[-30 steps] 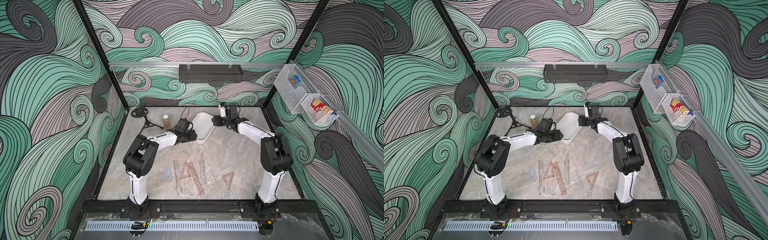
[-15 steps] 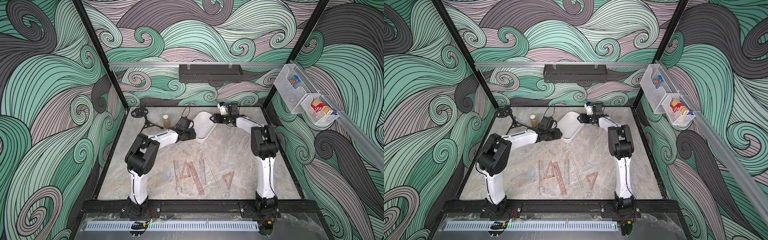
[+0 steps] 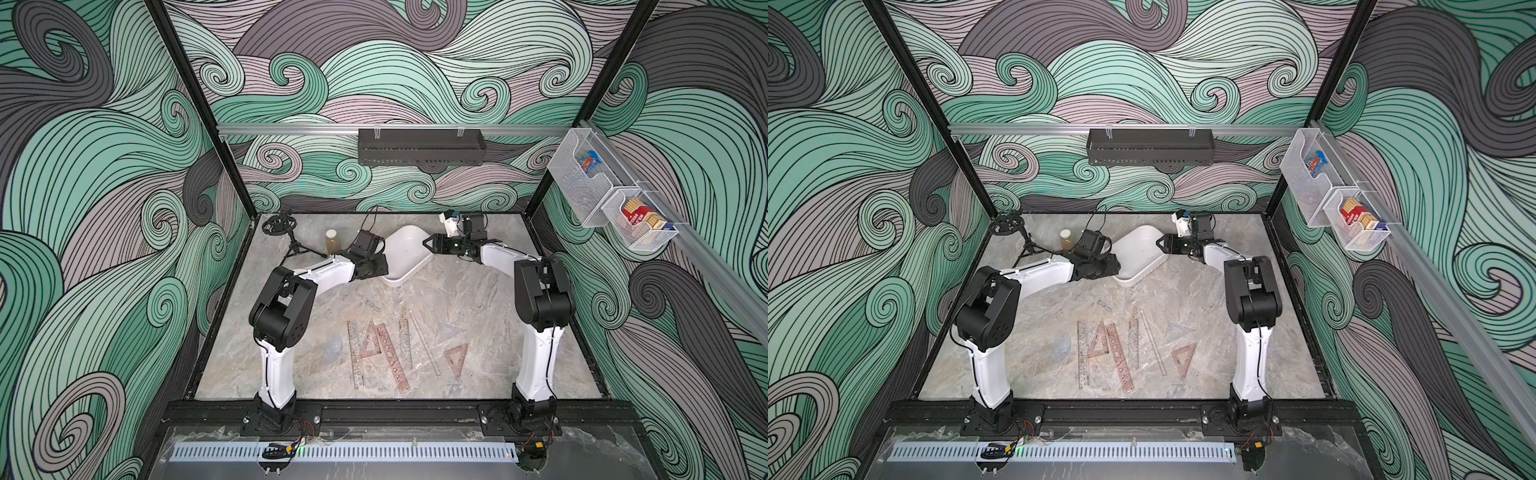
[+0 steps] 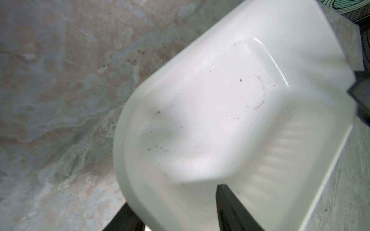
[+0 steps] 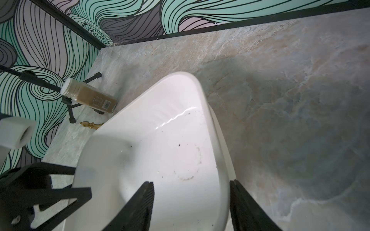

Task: Put the scattered rulers into the storage box
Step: Move the storage box to the center of the board.

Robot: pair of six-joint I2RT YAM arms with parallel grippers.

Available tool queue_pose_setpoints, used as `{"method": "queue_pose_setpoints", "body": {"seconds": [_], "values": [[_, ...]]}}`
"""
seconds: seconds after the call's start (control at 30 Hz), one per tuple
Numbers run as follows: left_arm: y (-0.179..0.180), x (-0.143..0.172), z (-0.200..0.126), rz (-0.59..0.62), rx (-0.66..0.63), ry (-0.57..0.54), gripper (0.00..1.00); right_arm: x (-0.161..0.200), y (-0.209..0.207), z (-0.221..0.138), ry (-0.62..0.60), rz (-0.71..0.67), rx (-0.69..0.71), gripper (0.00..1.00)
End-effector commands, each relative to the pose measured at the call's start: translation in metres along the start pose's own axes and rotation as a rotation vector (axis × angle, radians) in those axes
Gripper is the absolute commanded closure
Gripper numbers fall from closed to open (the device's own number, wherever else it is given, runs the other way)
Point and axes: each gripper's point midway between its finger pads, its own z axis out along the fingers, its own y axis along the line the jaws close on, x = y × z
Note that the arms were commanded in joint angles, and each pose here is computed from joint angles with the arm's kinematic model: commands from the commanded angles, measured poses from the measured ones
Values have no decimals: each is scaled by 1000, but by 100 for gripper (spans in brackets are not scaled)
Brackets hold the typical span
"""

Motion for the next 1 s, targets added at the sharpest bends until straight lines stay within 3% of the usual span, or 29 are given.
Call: {"method": "queue_pose_setpoints", "body": {"seconds": [0.0,0.6,0.97], "values": [[-23,-24,-2,37,56,-53,42,6,34,-13,-23,-9,-81,38],[-23,-13,13,32,79,-28,42,83,51,-54,-33,25,-11,38],[-15,-9,15,22,54,-26,37,89,38,-58,-44,36,63,31]]}}
